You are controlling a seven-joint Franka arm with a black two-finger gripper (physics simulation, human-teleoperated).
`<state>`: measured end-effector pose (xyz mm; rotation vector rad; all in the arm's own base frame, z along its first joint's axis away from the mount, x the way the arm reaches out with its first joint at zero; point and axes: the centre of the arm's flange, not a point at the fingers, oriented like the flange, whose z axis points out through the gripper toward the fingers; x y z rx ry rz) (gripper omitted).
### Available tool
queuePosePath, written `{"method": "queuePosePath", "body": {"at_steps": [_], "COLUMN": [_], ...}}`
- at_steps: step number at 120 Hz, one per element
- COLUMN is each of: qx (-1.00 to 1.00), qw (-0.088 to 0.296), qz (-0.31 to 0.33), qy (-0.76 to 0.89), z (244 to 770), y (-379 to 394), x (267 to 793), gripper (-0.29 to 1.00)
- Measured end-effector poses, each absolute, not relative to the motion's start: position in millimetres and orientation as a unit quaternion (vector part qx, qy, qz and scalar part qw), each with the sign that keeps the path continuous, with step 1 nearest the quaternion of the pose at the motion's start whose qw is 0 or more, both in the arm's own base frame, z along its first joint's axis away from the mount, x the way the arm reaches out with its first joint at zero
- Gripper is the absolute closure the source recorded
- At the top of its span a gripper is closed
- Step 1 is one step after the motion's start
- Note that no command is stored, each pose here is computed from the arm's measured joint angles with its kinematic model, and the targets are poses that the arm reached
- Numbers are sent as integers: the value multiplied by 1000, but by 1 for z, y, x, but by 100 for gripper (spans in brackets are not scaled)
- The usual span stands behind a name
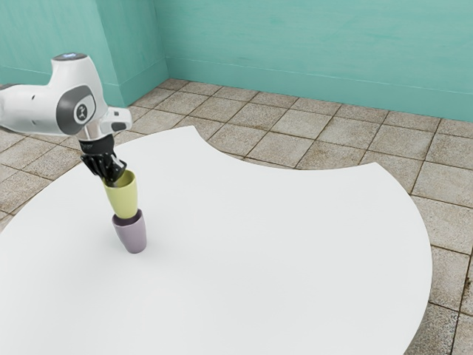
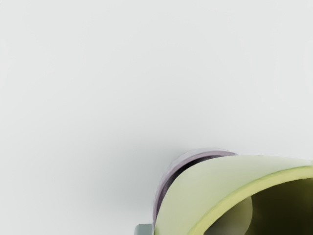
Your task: Place the right cup onto the left cup
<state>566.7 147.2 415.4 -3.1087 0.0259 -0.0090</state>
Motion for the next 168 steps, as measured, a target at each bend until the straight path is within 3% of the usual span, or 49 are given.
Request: {"method": "queuePosePath", "body": {"at_steps": [78,100,115,141,168], "qx": [-1000,-1000,-1000,-1000,-999], "qw": [14,12,11,13,14], "qz": [15,18,18,10,-13], "qy": [11,16,17,24,43], "z": [392,388,388,396,447], "y": [149,144,144,140,124], "x": [564,566,566,569,583], "gripper": [78,39,22,8,3]}}
